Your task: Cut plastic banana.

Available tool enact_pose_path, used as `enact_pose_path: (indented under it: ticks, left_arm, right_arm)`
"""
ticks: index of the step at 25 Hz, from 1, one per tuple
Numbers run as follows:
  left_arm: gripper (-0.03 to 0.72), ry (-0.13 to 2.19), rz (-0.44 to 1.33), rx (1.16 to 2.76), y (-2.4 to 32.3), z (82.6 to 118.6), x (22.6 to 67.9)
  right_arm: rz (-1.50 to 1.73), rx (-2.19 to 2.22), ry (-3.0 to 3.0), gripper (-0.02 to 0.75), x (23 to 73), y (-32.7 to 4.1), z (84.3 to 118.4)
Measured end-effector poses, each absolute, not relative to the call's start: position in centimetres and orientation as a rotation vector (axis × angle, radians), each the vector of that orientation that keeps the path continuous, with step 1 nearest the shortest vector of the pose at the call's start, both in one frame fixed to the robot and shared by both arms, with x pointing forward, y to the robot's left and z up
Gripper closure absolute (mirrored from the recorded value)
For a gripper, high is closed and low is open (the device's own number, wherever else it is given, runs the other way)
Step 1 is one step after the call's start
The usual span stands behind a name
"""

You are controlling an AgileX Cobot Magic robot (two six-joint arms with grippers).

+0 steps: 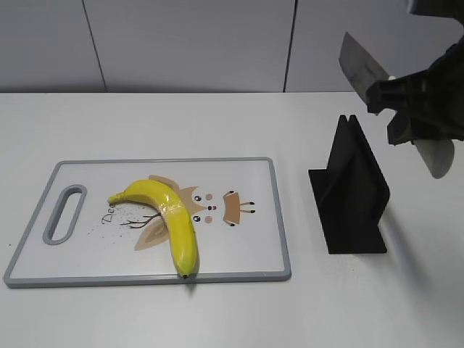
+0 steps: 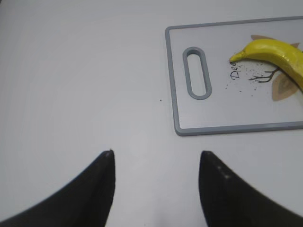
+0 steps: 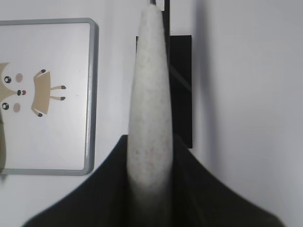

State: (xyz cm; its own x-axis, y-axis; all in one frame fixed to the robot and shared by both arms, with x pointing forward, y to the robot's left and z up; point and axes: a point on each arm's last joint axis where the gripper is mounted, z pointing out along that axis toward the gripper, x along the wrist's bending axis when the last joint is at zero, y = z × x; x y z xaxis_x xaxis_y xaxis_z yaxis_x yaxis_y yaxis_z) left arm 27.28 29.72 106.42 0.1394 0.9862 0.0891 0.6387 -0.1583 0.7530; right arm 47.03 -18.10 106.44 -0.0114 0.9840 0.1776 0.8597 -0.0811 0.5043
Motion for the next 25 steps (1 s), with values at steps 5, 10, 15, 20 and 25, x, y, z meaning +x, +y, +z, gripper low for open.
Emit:
enact_pose_path:
  ticks: [5,10,15,20,25]
  left_arm:
    - [0.146,1.483,0.897,1.784,29.7,105.4,25.1]
    - [0.146,1.413,0.98,1.706,29.7,105.3,23.4]
    - [0.146,1.406,0.987,1.697,29.7,105.2,23.2]
    - [0.146,1.406,0.987,1.697,29.7,105.2,23.2]
    - [0.146,1.406,0.987,1.697,29.7,105.2,23.2]
  right_arm:
    - [0.685,2.032,1.949,0.547,46.7,-18.3,105.4]
    - [0.663,2.038,1.96,0.547,46.4,-18.5,104.3]
    - [0.673,2.03,1.969,0.547,46.1,-18.6,103.1]
    - [0.657,2.029,1.987,0.548,45.4,-18.9,101.3]
    - [0.631,2.036,1.998,0.548,45.0,-19.1,100.4]
